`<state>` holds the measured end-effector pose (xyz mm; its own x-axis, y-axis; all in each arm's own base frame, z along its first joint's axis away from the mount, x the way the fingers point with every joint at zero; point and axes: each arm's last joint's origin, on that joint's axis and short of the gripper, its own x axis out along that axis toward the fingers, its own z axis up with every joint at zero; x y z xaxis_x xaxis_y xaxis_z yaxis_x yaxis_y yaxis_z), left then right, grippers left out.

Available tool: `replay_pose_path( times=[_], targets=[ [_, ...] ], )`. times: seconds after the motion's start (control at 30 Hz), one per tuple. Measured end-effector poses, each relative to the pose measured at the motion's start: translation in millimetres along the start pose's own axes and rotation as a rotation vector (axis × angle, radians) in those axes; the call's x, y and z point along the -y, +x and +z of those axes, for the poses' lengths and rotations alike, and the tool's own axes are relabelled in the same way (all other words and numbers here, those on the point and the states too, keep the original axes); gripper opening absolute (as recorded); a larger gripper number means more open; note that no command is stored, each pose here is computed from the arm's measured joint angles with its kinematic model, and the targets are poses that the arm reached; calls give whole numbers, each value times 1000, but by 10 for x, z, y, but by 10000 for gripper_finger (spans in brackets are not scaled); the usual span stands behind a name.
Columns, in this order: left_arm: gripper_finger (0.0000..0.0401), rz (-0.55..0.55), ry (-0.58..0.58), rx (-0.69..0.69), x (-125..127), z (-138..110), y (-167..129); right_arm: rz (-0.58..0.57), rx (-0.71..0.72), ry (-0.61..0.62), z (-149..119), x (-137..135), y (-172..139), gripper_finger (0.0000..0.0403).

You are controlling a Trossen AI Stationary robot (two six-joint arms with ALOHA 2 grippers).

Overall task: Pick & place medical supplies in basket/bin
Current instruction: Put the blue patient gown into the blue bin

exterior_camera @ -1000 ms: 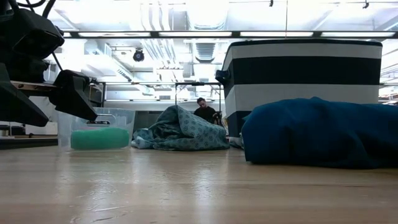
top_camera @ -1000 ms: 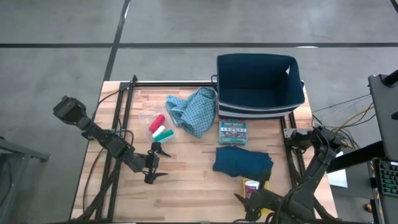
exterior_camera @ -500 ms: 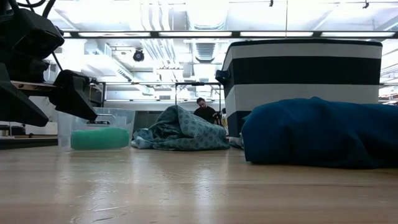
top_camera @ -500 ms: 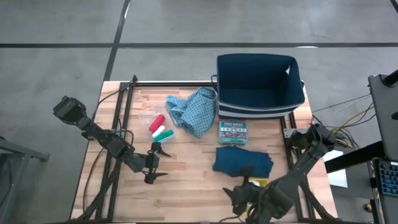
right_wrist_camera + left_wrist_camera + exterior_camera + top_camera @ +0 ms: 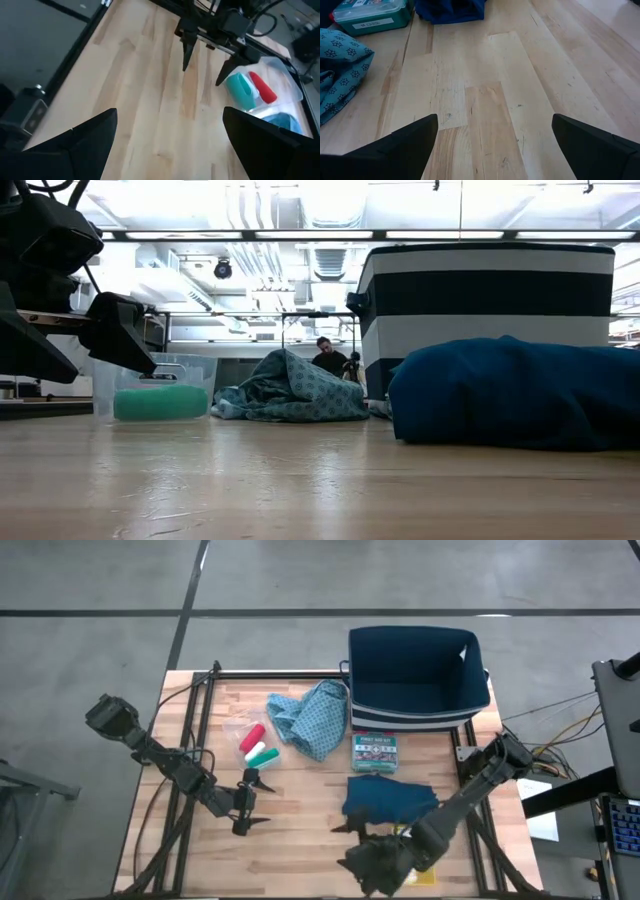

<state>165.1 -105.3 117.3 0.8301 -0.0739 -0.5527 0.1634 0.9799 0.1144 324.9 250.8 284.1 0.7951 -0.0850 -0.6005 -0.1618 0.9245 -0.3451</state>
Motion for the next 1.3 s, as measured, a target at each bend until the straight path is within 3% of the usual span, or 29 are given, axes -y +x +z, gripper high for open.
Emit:
replay_pose_path(
  times=[0.37,0.63,1.0,1.13,1.3],
  targets=[
    [399,0,0,0,0,0,0,173,-108,32,-39,483,325,359],
    [399,0,0,0,0,0,0,156,-142,65,-50,871,331,359],
    [399,0,0,0,0,0,0,176,-152,6,-95,1349,390,359],
    [399,0,0,0,1,0,0,196,-115,7,-104,1690,343,359],
    [399,0,1,0,1,0,0,164,-103,147,-174,2182,168,359]
  ],
)
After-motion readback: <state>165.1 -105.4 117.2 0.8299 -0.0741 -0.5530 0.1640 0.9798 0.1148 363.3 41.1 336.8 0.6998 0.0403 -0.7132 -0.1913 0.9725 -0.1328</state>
